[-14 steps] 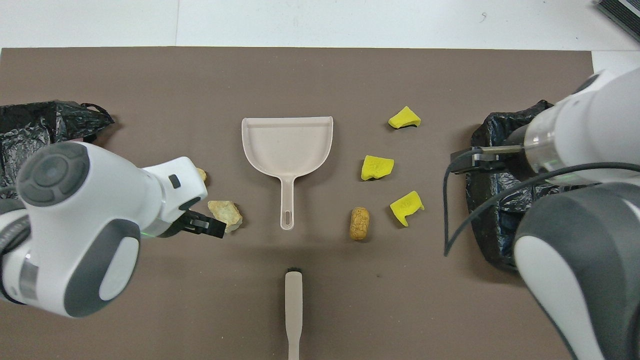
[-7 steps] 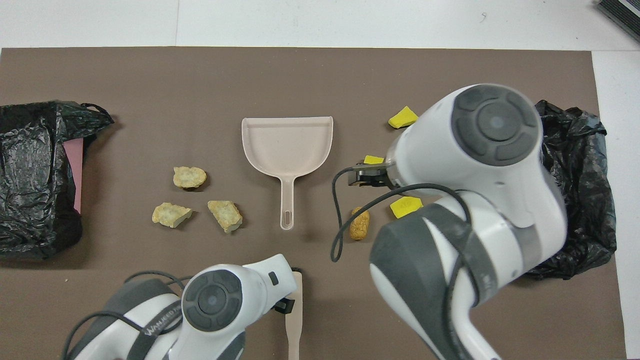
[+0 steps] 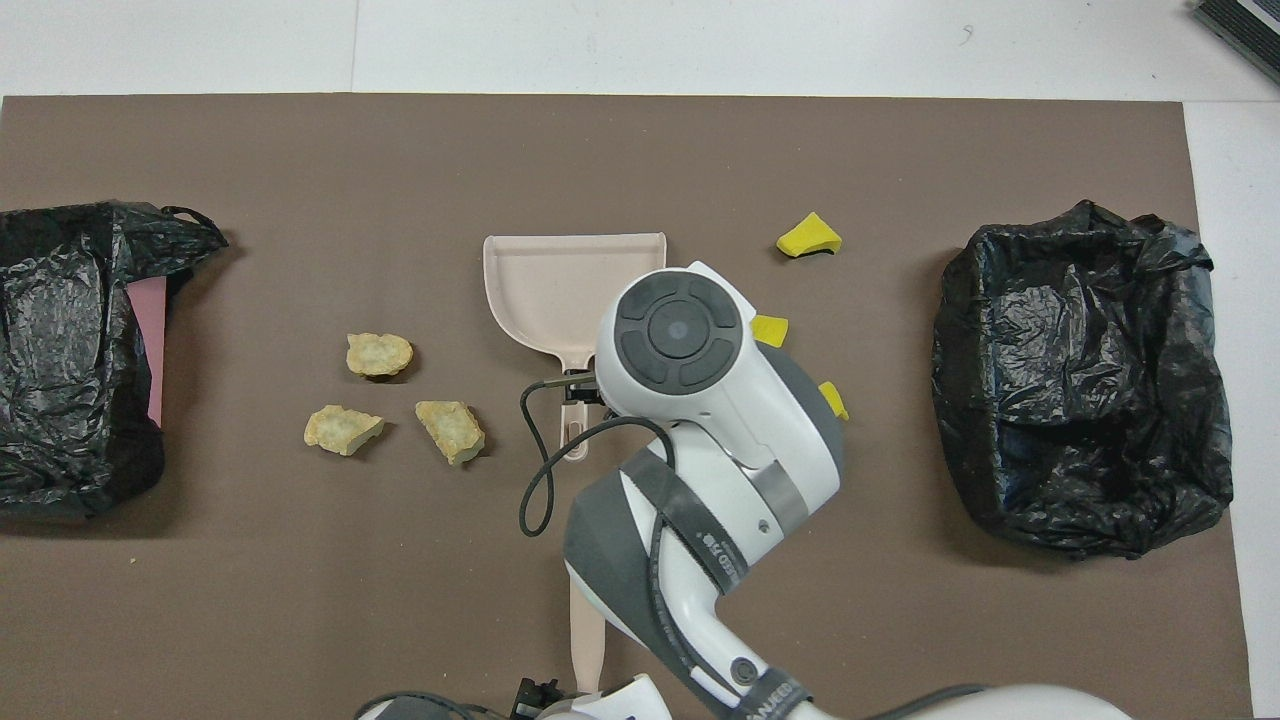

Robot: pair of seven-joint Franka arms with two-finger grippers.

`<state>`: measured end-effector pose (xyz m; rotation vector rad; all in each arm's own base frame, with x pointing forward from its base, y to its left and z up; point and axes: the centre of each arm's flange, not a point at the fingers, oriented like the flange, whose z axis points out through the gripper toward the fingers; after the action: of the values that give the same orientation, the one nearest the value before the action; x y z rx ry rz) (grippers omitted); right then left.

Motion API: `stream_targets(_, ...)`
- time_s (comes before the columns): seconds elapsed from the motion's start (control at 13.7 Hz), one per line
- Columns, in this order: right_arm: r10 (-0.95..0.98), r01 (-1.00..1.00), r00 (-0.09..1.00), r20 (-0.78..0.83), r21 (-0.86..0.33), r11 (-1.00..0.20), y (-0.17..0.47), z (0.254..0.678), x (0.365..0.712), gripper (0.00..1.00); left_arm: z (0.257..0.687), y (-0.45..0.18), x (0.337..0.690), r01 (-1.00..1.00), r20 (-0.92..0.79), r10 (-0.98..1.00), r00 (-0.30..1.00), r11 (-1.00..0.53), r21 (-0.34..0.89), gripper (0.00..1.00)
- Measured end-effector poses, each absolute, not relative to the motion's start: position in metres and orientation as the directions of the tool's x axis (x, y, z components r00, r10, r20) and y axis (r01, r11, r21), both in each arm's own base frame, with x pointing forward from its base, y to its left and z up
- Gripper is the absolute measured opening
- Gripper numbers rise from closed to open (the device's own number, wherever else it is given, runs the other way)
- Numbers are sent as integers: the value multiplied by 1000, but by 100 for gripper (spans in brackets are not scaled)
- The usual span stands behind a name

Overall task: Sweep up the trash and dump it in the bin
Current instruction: 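Grasp the dustpan handle with the right gripper while the left gripper reaches forward, then lift the dustpan with the right gripper while the left gripper grasps the brush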

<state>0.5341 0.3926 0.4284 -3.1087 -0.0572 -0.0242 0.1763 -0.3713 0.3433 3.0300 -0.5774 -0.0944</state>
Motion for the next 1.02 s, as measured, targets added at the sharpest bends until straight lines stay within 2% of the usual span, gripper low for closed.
stream_targets(0.15,37,37,999,15,-21,-999,421,406,532,100,340,-371,172,-346,-53,-349,935,-936,63,100)
stream_targets(0.44,67,68,997,36,-26,-997,450,380,535,100,338,-367,176,-321,-60,-325,944,-945,61,52)
stream_targets(0.51,69,70,997,38,-27,-997,452,376,535,93,337,-366,177,-317,-62,-320,945,-947,59,38)
stream_targets(0.58,70,71,997,37,-28,-997,453,372,536,93,335,-365,177,-312,-66,-315,947,-949,57,28)
stream_targets(0.66,70,71,997,33,-25,-997,453,368,536,88,335,-364,178,-305,-67,-308,949,-951,56,26)
stream_targets(0.73,70,71,997,28,-23,-997,453,364,536,88,335,-362,181,-294,-68,-298,952,-954,56,26)
stream_targets(0.8,71,71,997,22,-19,-997,453,360,535,81,335,-359,187,-277,-70,-281,957,-959,56,26)
stream_targets(0.87,71,72,997,15,-14,-997,452,355,534,71,335,-353,196,-253,-72,-256,964,-966,55,26)
stream_targets(0.95,72,72,997,9,-10,-997,452,351,533,70,335,-347,206,-228,-75,-231,970,-972,53,26)
stream_targets(1.02,71,71,997,4,-9,-997,451,349,533,63,335,-341,217,-206,-78,-210,975,-977,51,26)
